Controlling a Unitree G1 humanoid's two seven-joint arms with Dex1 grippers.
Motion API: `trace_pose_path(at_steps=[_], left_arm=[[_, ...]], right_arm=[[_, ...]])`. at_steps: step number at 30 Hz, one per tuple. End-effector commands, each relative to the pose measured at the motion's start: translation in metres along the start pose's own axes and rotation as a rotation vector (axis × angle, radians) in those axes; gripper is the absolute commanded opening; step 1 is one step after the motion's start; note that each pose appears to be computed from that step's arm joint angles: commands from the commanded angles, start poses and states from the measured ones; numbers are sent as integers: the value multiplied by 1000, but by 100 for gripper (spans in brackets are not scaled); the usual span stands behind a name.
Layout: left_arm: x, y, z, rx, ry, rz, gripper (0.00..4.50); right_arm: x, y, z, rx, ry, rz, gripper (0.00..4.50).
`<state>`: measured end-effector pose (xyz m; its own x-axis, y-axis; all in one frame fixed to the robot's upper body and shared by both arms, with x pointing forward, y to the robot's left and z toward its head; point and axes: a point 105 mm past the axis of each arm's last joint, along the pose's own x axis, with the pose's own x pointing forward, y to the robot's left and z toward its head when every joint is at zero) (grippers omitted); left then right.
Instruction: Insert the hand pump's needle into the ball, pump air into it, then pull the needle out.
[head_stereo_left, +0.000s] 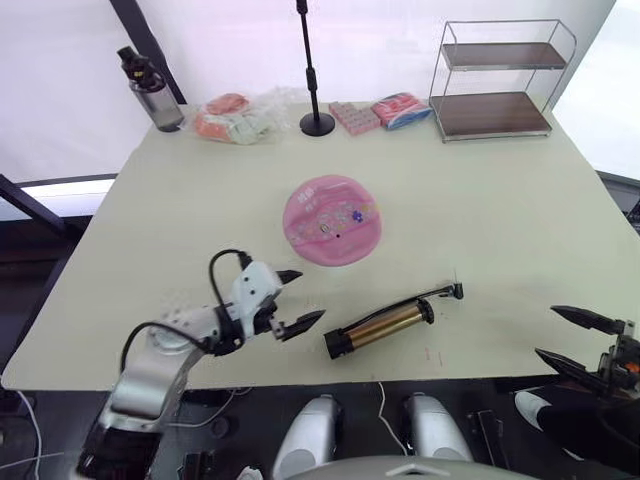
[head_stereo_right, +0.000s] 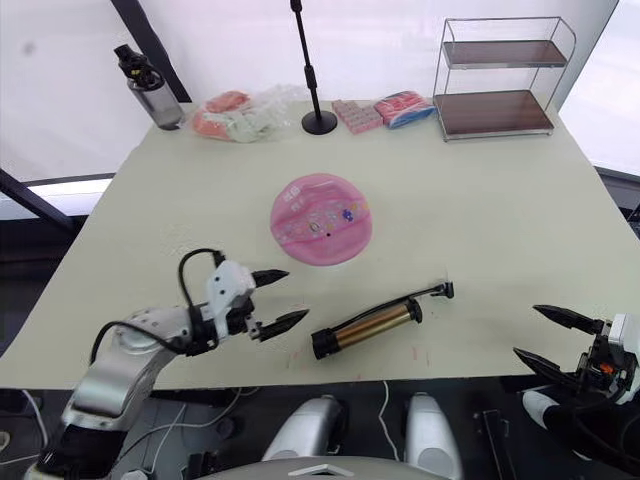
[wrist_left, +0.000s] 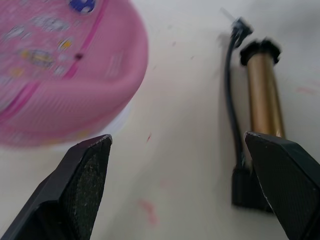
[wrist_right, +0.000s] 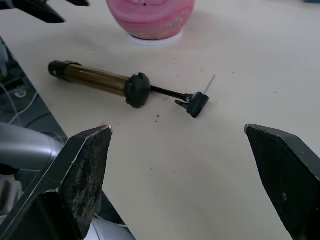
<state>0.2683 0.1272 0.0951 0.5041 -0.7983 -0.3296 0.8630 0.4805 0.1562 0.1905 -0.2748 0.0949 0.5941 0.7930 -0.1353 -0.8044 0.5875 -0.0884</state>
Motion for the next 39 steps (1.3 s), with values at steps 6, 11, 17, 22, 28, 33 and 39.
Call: trace_pose_path(at_steps=[6,11,17,22,28,33,39], left_arm=[[47,-26,27,20,31,-184,450],[75,-15,32,11,82,-144,450],[93,-18,38,8,79,-184,401],[101,-28,32,12,100,-215,167],[112,-23,29,28,128,-176,124],[119,-33,22,48,161,-230,124],[126,-29,16,60,183,-223,124]], right_arm=[[7,14,23,-61,-71,19,446],[8,16,30,-88,-89,-8,446],[11,17,33,-104,-97,-22,450],[12,16,35,-112,-103,-35,450],[13,16,35,-113,-105,-38,450],[15,15,36,-114,-111,-35,450],[16,13,36,-120,-112,-35,450]])
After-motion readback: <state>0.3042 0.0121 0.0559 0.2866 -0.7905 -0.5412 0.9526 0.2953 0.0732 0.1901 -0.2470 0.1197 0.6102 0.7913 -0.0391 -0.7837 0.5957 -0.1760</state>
